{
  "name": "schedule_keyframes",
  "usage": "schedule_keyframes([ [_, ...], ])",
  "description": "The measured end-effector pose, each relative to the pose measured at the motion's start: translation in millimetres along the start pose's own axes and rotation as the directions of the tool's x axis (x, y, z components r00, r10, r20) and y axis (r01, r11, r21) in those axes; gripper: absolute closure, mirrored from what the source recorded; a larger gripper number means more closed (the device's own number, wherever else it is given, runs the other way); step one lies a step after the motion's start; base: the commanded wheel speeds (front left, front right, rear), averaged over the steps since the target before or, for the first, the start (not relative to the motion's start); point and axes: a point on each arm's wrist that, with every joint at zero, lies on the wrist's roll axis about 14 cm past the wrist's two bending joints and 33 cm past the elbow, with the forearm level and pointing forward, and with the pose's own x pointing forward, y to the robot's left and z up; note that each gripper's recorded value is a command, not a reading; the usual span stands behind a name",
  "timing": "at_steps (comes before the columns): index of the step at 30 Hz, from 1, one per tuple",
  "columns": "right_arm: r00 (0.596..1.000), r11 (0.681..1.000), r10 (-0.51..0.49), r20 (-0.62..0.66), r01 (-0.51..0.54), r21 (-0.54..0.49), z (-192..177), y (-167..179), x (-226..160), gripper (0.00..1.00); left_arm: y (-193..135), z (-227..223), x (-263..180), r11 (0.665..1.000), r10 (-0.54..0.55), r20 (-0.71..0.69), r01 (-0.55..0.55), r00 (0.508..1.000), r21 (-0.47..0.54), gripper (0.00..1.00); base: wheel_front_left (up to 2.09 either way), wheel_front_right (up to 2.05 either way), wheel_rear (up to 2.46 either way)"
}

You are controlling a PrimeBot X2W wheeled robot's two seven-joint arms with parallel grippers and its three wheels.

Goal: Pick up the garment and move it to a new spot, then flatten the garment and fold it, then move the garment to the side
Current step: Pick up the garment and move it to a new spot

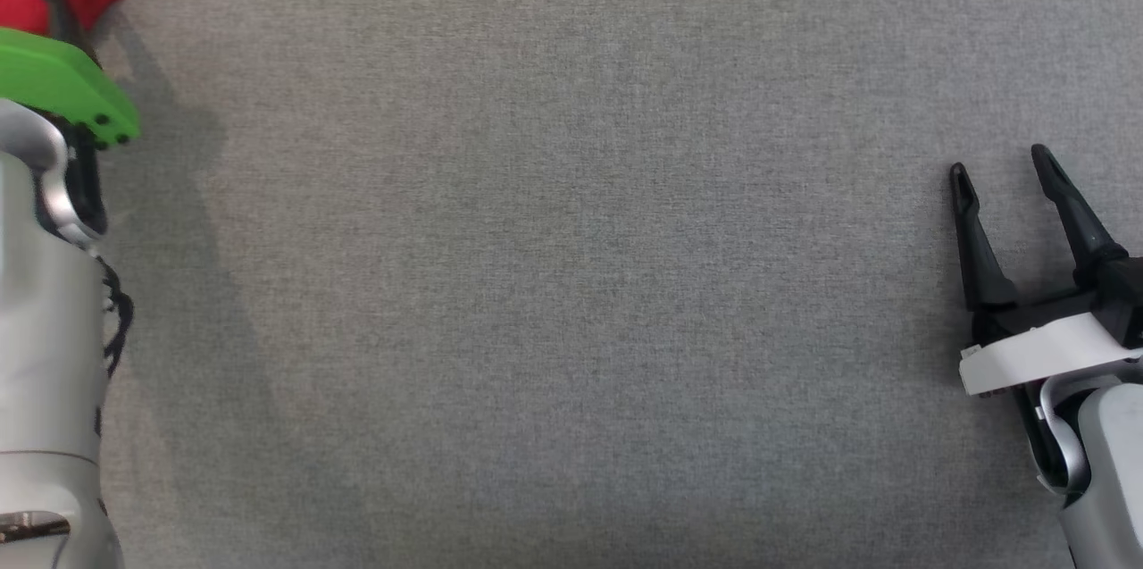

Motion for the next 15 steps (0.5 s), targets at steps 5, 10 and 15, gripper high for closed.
schedule_keyframes([
  [5, 0.999, 1.000, -0.017, -0.043, 0.017, -0.006, -18, -12, -6, 0.00, 3, -12, 27, 0.998, 0.054, -0.035, -0.053, 0.998, 0.030, 0.00, 0.00, 0.00, 0.00],
  [10, 0.998, 1.000, -0.028, -0.062, 0.027, -0.008, -27, -19, -13, 0.00, 12, -48, 38, 0.992, 0.094, -0.161, -0.078, 0.982, 0.103, 0.00, 0.00, 0.00, 0.00],
  [15, 0.997, 0.999, -0.043, -0.068, 0.043, -0.002, -27, -22, -18, 0.00, 3, -50, 40, 0.995, 0.058, -0.178, -0.042, 0.982, 0.090, 1.00, 0.00, 0.00, 0.00],
])
